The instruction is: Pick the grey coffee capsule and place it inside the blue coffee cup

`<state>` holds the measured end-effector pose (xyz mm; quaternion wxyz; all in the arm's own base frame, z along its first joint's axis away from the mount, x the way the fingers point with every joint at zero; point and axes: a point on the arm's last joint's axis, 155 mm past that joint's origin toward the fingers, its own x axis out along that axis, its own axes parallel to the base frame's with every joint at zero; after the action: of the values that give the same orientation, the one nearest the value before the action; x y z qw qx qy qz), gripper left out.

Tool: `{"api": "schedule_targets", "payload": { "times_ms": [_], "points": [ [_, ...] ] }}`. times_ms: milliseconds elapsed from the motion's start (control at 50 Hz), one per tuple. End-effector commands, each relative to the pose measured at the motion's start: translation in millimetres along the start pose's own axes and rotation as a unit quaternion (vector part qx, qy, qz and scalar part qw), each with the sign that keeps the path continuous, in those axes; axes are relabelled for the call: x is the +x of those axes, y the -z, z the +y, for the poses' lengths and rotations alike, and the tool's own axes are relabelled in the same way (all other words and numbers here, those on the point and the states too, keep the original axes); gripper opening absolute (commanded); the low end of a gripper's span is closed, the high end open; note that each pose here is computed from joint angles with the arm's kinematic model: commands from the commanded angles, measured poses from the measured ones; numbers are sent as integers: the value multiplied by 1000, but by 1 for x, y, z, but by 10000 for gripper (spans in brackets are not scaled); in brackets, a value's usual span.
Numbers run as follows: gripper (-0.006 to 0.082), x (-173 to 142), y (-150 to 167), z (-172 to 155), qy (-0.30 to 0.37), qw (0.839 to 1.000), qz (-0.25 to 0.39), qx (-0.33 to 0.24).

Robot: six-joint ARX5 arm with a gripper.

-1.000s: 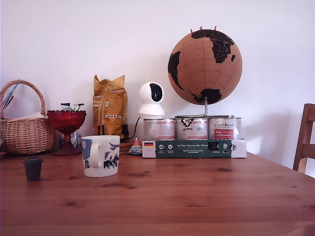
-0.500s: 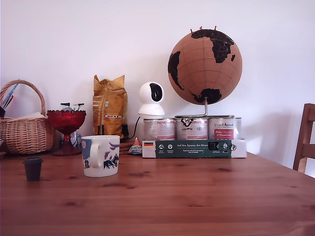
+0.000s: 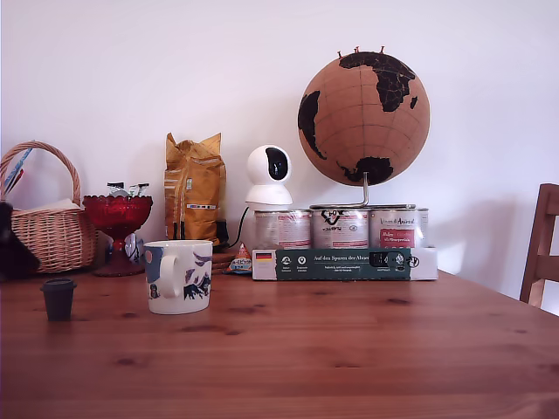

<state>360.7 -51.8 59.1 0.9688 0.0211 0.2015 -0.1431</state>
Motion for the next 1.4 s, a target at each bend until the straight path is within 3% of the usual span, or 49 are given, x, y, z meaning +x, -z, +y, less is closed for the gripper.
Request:
{"api": "schedule_targets", "payload": {
  "times_ms": [0, 560, 620, 740, 800, 1020, 1180, 1380],
  "points": [
    [581, 11, -3, 2, 2, 1000, -1, 5],
    [567, 88, 11, 8, 44, 998, 34, 6],
    [506, 91, 12, 9, 45, 998, 42, 3],
    [271, 93, 10, 8, 51, 998, 45, 2],
    [202, 94, 6, 8, 50, 998, 39, 3],
    [161, 93, -3, 1, 70, 997, 24, -12],
    [161, 85, -30, -5, 84, 996, -7, -15],
    [161, 61, -103, -7, 86, 992, -95, -1]
  ]
}}
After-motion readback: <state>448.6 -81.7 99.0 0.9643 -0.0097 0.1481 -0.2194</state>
